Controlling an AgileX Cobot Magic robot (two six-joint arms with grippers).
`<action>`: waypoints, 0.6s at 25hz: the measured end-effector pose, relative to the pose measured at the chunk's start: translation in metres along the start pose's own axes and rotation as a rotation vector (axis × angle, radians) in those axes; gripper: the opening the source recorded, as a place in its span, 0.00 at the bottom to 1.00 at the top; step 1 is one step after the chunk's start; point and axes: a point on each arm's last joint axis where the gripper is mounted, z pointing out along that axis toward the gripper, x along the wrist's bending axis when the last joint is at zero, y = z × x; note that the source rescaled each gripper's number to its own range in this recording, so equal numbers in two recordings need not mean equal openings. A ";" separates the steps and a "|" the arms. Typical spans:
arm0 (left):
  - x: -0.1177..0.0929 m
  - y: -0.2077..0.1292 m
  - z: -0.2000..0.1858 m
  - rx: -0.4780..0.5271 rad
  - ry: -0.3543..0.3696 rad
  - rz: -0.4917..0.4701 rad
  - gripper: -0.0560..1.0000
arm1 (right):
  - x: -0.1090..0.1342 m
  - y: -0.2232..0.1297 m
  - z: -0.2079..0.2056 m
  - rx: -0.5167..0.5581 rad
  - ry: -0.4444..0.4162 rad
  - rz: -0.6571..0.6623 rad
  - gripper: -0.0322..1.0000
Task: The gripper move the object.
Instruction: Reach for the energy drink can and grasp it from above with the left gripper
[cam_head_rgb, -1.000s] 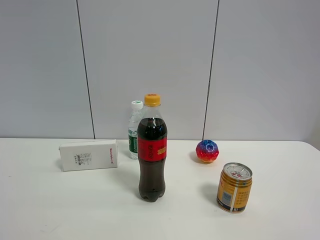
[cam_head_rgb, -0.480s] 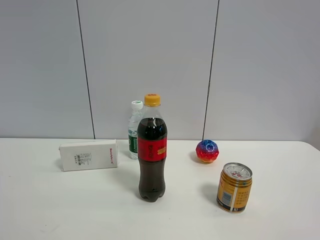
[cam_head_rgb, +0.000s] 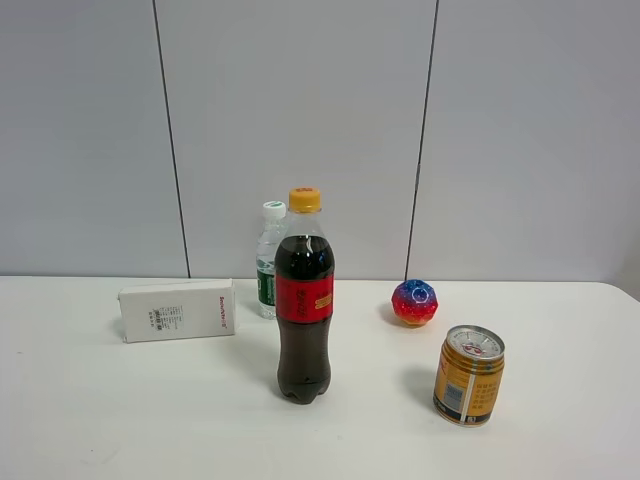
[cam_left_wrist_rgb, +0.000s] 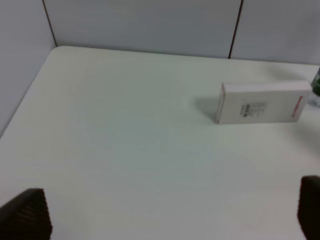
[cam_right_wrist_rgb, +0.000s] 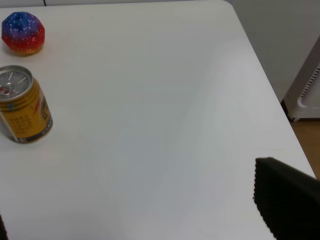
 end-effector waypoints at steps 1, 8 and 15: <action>-0.001 0.009 0.000 0.001 -0.008 -0.005 1.00 | 0.000 0.000 0.000 0.000 0.000 0.000 1.00; -0.005 0.066 0.019 0.023 -0.044 0.016 1.00 | 0.000 0.000 0.000 0.000 0.000 0.000 1.00; -0.004 0.121 0.064 0.086 -0.049 0.093 1.00 | 0.000 0.000 0.000 0.000 0.000 0.000 1.00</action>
